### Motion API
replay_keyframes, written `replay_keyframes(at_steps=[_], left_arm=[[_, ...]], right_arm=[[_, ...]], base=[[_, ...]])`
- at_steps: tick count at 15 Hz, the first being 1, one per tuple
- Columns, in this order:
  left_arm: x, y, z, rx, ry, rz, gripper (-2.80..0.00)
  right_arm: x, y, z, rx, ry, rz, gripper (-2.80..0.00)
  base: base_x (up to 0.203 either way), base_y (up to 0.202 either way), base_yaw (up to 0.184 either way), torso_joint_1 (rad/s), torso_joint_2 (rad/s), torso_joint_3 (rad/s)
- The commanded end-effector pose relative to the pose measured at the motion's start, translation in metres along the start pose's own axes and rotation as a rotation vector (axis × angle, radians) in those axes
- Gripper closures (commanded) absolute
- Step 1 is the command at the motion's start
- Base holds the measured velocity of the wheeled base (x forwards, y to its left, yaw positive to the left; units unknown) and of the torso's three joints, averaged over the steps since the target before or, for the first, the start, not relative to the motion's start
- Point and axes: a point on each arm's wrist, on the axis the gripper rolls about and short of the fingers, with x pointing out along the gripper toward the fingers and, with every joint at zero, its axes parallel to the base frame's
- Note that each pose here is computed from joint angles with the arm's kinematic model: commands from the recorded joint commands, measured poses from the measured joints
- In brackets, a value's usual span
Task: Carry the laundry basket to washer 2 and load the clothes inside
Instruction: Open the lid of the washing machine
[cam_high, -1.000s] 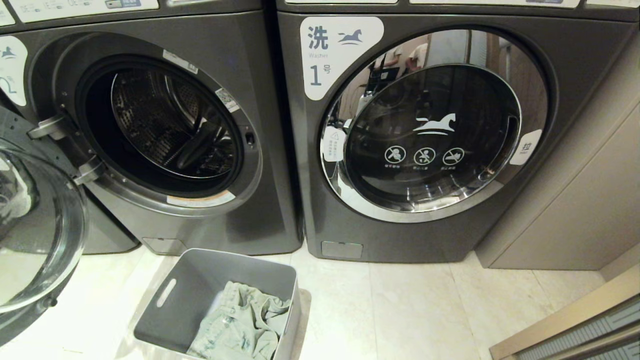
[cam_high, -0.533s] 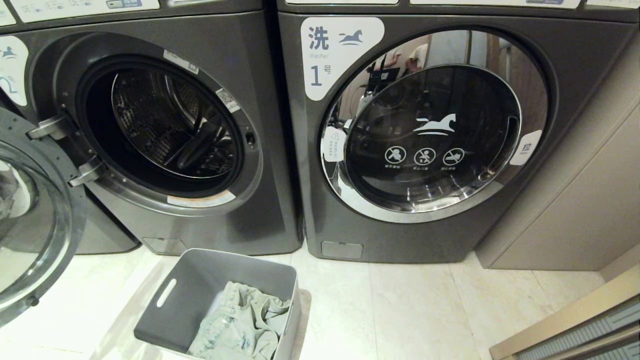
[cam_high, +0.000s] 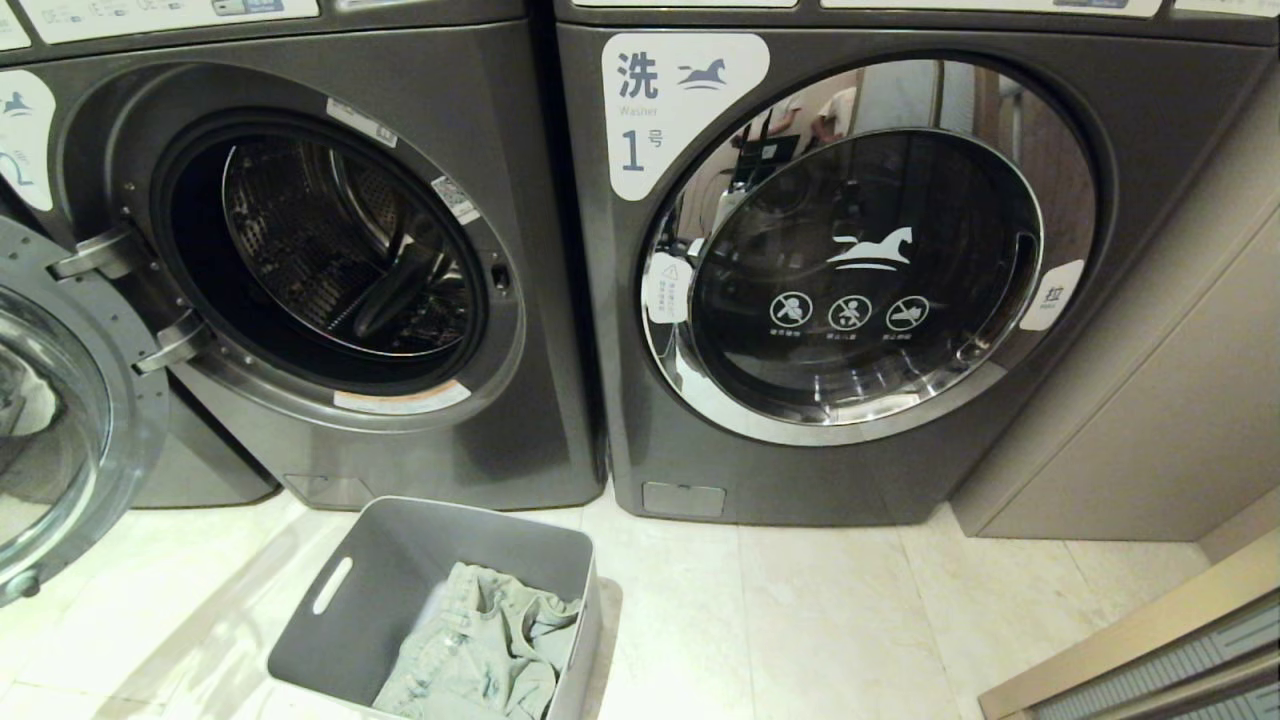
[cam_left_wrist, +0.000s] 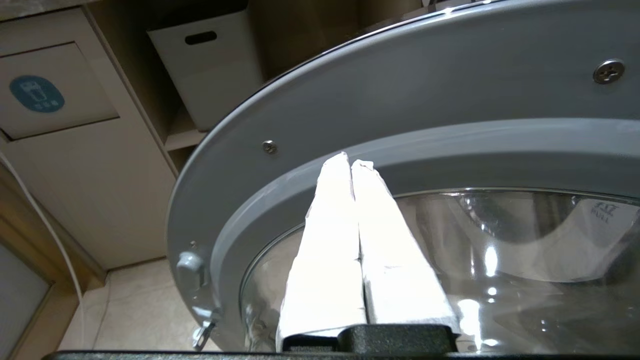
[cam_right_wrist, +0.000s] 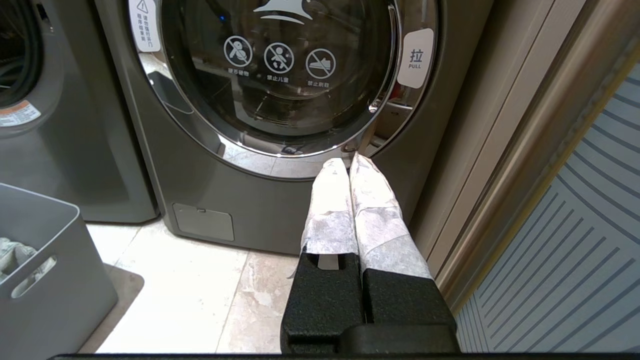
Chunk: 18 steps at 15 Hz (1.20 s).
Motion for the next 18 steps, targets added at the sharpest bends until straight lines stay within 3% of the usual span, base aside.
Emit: replay_keyframes(at_steps=[1, 4, 7, 9, 11, 13, 16, 18], left_arm=[[0.011, 0.001, -0.016, 0.0, -0.027, 0.012, 0.0], [0.005, 0.011, 0.008, -0.014, -0.098, 0.03, 0.0], [-0.021, 0.019, 0.057, -0.044, -0.173, 0.025, 0.0], [-0.04, 0.02, 0.078, -0.031, -0.121, -0.017, 0.0], [-0.063, 0.02, 0.083, 0.023, 0.055, -0.1, 0.0], [-0.102, 0.016, 0.082, 0.047, 0.262, -0.24, 0.0], [-0.174, 0.014, 0.052, 0.132, 0.607, -0.448, 0.0], [-0.229, 0.019, 0.027, 0.229, 0.76, -0.566, 0.0]], right_arm=[[0.001, 0.001, -0.011, 0.001, 0.039, 0.006, 0.0], [0.001, 0.001, -0.011, 0.001, 0.039, 0.005, 0.0], [0.001, 0.001, -0.011, 0.001, 0.039, 0.006, 0.0], [0.001, 0.001, -0.011, 0.001, 0.039, 0.005, 0.0], [0.001, 0.001, -0.011, 0.001, 0.039, 0.005, 0.0], [0.001, 0.001, -0.011, 0.001, 0.039, 0.005, 0.0], [0.001, 0.001, -0.011, 0.001, 0.039, 0.005, 0.0], [0.001, 0.001, -0.011, 0.001, 0.039, 0.005, 0.0]], base=[[0.0, 0.0, 0.0, 0.0, 0.0, 0.0], [0.0, 0.0, 0.0, 0.0, 0.0, 0.0], [0.0, 0.0, 0.0, 0.0, 0.0, 0.0], [0.0, 0.0, 0.0, 0.0, 0.0, 0.0], [0.0, 0.0, 0.0, 0.0, 0.0, 0.0], [0.0, 0.0, 0.0, 0.0, 0.0, 0.0], [0.0, 0.0, 0.0, 0.0, 0.0, 0.0], [0.0, 0.0, 0.0, 0.0, 0.0, 0.0]])
